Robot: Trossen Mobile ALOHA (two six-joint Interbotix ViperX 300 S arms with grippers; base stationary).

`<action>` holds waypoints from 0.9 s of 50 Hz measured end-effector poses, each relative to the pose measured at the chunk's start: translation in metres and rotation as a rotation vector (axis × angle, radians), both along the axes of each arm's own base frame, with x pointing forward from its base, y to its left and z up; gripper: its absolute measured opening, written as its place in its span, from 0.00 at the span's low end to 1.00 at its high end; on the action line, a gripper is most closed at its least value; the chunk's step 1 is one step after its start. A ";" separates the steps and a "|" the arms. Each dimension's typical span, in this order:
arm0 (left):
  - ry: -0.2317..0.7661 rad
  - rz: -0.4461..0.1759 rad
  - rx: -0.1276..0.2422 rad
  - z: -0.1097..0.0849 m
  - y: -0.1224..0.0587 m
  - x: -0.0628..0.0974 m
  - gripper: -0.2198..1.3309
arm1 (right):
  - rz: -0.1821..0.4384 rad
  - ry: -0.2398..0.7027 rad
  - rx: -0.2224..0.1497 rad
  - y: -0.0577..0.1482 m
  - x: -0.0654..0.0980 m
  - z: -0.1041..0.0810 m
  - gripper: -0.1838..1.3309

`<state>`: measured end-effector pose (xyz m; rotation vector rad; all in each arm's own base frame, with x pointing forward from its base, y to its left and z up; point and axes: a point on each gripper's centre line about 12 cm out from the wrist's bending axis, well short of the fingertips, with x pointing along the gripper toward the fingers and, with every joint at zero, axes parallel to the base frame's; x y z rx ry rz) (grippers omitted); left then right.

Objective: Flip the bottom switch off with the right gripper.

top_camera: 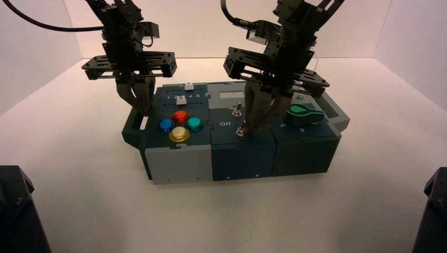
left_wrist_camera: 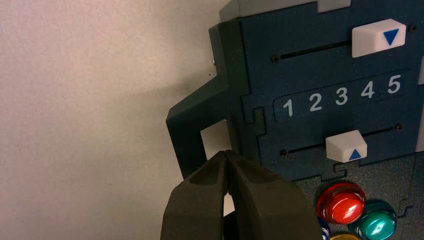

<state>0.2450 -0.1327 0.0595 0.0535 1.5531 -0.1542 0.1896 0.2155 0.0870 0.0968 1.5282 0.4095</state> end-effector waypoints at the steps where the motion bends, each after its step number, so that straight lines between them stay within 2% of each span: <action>1: 0.000 -0.002 0.000 0.000 0.000 0.000 0.04 | -0.002 0.000 0.000 0.000 0.000 0.000 0.03; 23: -0.001 -0.001 0.001 -0.001 0.000 0.000 0.04 | 0.004 0.021 -0.012 0.008 0.004 0.000 0.03; 45: 0.000 -0.002 0.004 -0.001 0.002 0.000 0.03 | -0.003 0.041 -0.040 0.015 0.002 -0.002 0.03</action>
